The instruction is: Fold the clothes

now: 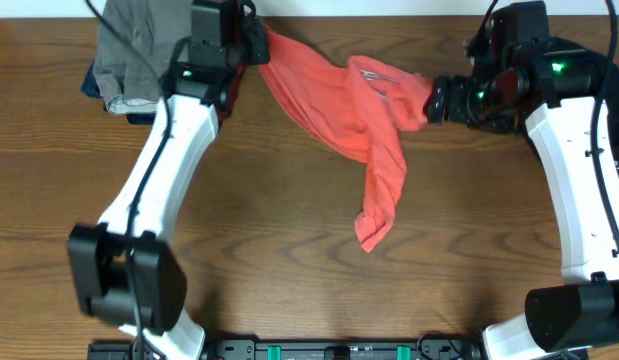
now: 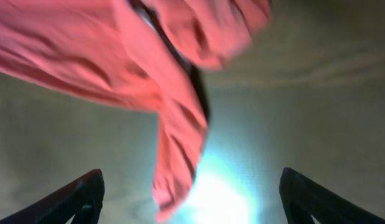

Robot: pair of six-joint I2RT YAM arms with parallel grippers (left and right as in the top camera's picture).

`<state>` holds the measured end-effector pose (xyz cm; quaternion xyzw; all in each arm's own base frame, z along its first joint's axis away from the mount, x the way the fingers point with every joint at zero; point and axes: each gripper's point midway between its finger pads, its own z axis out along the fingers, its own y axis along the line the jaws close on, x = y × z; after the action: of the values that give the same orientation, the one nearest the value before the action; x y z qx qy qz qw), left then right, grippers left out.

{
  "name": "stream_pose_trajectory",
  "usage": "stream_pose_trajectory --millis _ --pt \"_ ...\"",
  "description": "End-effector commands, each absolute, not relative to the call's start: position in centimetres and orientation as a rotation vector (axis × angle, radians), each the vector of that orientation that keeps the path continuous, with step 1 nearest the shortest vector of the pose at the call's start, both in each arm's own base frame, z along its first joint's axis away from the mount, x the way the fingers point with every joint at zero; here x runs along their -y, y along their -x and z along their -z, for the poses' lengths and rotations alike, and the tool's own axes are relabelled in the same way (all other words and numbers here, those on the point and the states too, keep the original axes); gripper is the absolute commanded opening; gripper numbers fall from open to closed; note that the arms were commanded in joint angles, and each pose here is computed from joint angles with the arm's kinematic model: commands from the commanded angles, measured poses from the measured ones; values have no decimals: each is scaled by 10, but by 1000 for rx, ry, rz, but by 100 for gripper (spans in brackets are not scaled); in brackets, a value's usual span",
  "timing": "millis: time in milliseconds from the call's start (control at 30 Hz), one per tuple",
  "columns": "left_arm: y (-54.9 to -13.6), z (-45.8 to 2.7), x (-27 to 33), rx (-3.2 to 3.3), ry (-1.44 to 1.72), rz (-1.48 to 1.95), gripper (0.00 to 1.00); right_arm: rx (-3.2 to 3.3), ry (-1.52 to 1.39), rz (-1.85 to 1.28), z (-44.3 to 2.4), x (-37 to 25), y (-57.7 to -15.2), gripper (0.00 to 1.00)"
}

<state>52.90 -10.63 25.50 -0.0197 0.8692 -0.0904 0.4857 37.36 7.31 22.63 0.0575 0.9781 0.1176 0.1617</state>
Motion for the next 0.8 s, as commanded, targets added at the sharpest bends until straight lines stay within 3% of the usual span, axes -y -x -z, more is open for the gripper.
stream_pose_trajectory --millis 0,300,767 --pt "-524 -264 92 -2114 43 129 6 -2874 -49 -366 -213 -89 -358 88" --pt "-513 -243 90 -2208 39 106 6 -3011 156 -461 -131 -160 -315 85" --pt "-502 -229 85 -2279 41 71 7 -3117 83 -443 -36 -178 -263 43"
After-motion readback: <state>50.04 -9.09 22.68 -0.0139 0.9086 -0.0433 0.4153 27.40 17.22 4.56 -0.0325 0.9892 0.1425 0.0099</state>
